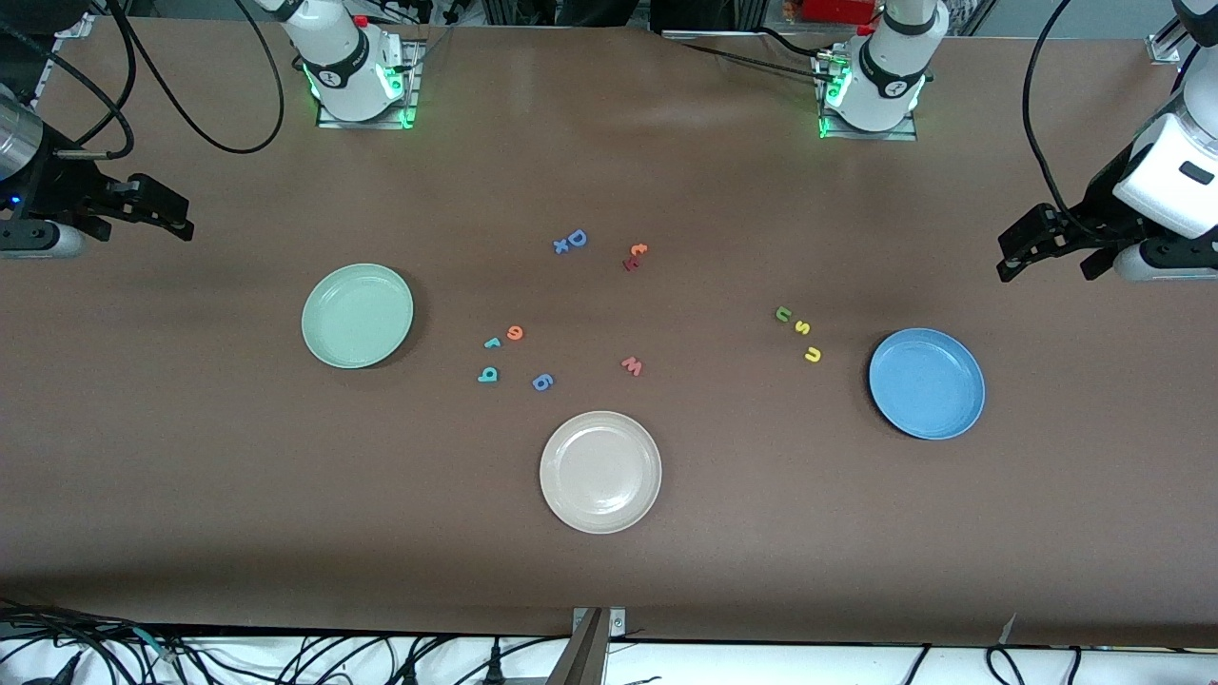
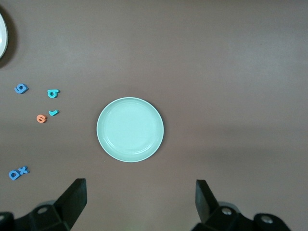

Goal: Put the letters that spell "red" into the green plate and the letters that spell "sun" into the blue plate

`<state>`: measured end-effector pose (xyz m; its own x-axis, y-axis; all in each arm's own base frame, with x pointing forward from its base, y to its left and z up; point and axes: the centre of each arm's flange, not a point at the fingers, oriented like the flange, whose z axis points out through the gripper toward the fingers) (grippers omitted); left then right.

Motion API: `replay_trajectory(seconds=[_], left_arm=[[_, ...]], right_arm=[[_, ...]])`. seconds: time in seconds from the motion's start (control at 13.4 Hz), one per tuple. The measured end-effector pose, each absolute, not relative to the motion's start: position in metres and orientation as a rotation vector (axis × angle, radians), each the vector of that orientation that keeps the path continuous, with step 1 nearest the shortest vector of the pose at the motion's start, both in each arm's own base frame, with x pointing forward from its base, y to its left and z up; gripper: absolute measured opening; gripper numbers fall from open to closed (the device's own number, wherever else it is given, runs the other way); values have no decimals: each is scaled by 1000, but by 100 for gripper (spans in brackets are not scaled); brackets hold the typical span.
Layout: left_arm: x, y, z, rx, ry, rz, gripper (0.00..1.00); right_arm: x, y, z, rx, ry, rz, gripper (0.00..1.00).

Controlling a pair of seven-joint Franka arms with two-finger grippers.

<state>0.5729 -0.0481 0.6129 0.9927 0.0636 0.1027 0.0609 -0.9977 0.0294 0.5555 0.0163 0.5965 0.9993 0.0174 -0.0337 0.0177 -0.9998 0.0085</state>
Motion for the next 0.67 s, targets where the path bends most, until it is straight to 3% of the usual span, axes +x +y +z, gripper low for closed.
replay_trajectory(seconds=[0.67], left_arm=[[574,-49,609,3109,94,149,100]], right_arm=[[554,2,616,3133,-13,-11,100]])
